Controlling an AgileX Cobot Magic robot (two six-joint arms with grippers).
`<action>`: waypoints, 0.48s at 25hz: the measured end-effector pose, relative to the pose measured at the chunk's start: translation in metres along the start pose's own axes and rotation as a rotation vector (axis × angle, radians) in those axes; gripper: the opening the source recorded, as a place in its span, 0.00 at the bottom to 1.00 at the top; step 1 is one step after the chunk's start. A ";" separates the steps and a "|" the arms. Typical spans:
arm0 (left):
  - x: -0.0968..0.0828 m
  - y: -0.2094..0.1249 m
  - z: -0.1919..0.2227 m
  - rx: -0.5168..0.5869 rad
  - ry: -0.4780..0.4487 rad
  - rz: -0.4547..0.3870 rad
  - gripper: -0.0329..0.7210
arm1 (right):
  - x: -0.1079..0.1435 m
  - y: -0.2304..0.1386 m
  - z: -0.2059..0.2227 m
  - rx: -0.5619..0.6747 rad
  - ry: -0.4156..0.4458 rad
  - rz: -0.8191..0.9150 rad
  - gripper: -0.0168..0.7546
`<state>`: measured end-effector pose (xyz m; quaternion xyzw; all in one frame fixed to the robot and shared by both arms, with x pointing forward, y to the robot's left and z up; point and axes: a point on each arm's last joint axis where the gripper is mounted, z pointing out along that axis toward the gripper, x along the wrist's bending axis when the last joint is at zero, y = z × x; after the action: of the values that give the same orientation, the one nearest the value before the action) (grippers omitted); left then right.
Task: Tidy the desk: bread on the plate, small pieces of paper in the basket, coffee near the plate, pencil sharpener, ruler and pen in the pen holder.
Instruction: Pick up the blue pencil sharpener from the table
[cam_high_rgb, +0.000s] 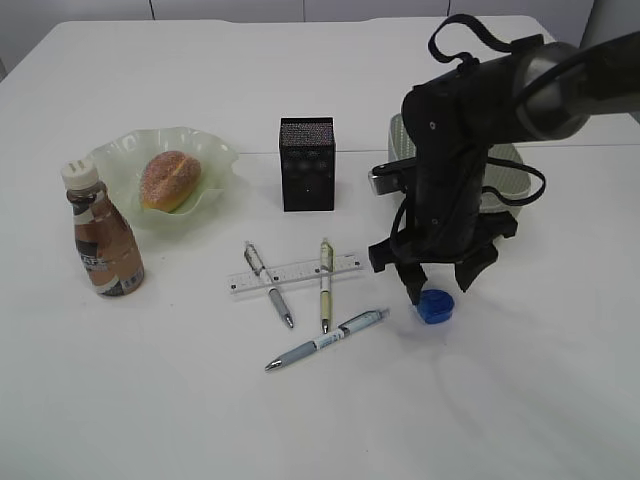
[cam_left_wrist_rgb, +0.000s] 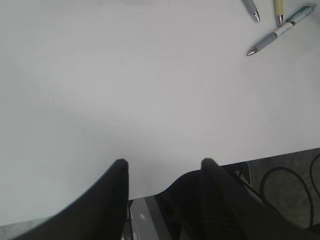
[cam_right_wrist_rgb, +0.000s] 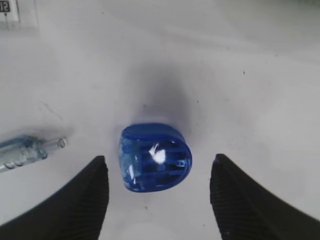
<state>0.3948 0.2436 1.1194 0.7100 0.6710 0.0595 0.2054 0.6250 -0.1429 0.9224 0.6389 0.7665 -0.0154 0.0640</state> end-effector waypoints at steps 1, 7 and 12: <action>0.000 0.000 0.000 0.000 0.000 0.000 0.50 | 0.000 0.000 0.000 0.000 0.000 0.000 0.67; 0.000 0.000 0.000 0.000 0.000 0.000 0.50 | 0.002 0.002 0.011 0.018 -0.004 -0.003 0.67; 0.000 0.000 0.000 0.000 0.000 0.000 0.50 | 0.002 0.002 0.014 0.022 -0.005 -0.004 0.67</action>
<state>0.3948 0.2436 1.1194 0.7100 0.6710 0.0595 0.2054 0.6277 -0.1417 0.9085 0.6381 0.7673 -0.0256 0.0586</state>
